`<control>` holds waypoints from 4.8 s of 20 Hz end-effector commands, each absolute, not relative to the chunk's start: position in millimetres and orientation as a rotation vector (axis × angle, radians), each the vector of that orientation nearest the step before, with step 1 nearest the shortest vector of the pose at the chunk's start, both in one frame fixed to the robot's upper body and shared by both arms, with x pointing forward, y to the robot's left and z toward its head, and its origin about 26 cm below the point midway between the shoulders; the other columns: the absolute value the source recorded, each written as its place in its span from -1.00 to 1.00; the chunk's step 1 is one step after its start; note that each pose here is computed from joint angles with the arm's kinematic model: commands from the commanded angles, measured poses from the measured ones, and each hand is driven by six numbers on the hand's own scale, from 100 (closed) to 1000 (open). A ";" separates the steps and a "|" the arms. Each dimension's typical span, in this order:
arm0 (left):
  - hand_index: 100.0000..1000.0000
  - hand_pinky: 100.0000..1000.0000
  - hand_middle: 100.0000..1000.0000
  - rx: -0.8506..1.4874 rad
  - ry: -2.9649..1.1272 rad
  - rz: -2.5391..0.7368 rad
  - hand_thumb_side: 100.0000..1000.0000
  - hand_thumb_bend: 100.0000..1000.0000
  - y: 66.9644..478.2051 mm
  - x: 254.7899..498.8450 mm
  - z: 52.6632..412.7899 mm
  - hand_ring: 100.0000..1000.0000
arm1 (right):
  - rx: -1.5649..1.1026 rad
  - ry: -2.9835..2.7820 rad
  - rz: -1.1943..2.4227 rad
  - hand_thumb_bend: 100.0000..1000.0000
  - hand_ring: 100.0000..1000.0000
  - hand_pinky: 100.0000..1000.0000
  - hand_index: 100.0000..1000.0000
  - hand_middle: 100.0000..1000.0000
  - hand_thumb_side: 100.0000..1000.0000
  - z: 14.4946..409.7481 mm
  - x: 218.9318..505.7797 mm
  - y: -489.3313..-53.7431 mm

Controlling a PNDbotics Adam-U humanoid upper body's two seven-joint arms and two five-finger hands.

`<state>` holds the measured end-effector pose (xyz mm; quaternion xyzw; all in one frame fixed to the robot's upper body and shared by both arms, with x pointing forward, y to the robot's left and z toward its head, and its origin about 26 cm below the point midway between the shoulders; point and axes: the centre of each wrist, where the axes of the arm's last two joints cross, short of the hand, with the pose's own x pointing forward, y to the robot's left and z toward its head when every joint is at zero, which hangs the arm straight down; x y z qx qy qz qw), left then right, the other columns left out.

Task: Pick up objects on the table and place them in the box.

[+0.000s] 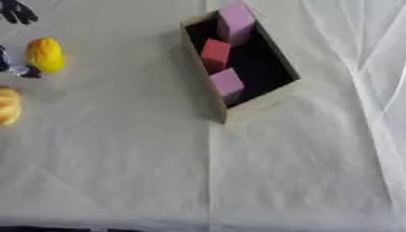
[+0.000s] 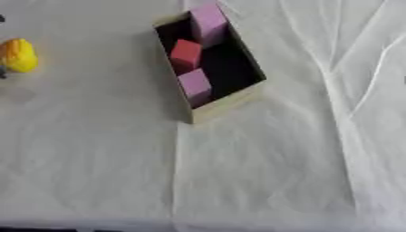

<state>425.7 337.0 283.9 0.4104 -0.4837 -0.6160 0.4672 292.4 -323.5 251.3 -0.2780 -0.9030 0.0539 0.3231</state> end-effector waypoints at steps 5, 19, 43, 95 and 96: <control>0.78 0.66 0.55 1.097 -1.205 -1.401 -0.63 0.26 355.6 432.7 290.6 0.61 | -0.764 -2.398 0.144 -1.00 0.42 0.72 0.66 0.48 0.56 258.3 288.6 -325.5; 0.79 0.65 0.59 1.055 -1.254 -1.316 -0.53 0.16 360.5 443.7 282.8 0.62 | -0.774 -2.399 0.133 -1.00 0.42 0.72 0.66 0.48 0.56 255.7 289.1 -323.9; 0.37 0.49 0.24 1.002 -1.246 -1.225 -0.78 -0.72 365.4 456.5 259.9 0.35 | -0.786 -2.397 0.101 -1.00 0.40 0.72 0.66 0.47 0.56 253.4 290.3 -320.5; 0.25 0.41 0.18 0.708 -1.744 -1.935 -0.78 -0.74 106.1 433.8 318.7 0.30 | -0.692 -2.555 0.066 -1.00 0.39 0.72 0.66 0.46 0.52 298.9 292.3 -314.9; 0.25 0.40 0.18 0.704 -1.740 -1.935 -0.78 -0.74 106.3 434.6 316.4 0.29 | -0.688 -2.553 0.066 -1.00 0.39 0.72 0.66 0.46 0.52 298.5 292.5 -314.4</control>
